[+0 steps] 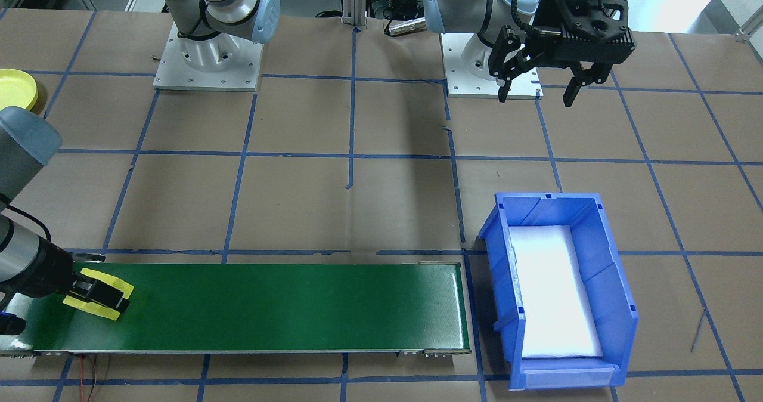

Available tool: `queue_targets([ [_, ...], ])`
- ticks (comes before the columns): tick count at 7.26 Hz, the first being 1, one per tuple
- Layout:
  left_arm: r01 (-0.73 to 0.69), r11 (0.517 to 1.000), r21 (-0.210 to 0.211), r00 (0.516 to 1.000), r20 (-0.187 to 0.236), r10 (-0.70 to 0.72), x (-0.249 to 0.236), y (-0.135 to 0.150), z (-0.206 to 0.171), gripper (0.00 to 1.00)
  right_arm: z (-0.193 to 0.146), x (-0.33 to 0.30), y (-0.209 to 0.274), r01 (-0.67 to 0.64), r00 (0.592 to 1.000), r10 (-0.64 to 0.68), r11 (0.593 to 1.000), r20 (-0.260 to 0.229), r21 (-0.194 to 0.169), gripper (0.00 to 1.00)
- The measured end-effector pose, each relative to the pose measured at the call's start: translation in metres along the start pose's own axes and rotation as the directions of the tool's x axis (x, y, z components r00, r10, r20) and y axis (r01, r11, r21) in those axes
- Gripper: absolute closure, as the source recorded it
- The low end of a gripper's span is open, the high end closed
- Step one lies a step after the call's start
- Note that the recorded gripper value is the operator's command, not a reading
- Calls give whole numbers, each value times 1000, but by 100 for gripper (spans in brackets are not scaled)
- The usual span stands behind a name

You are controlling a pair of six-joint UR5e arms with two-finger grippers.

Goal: Move block left to right into plate

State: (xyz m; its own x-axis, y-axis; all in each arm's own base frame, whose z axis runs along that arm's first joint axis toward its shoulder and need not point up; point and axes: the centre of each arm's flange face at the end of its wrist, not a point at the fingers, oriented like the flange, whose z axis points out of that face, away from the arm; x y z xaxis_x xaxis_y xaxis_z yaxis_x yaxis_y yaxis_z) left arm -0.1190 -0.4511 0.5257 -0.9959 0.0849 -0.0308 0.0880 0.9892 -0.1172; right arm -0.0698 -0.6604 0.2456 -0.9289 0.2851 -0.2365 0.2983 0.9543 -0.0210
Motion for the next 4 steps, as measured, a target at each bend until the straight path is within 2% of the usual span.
queue_targets([
  [2,0,1000,0,1000,0,0,0,0,0,0,-12,5,3,3,999,-4,1000,-52,-18,68],
  [3,0,1000,0,1000,0,0,0,0,0,0,-27,11,7,28,994,-29,1000,-110,-10,68],
  [4,0,1000,1,1000,0,0,0,0,0,0,-44,25,13,50,982,-52,999,-184,-21,68],
])
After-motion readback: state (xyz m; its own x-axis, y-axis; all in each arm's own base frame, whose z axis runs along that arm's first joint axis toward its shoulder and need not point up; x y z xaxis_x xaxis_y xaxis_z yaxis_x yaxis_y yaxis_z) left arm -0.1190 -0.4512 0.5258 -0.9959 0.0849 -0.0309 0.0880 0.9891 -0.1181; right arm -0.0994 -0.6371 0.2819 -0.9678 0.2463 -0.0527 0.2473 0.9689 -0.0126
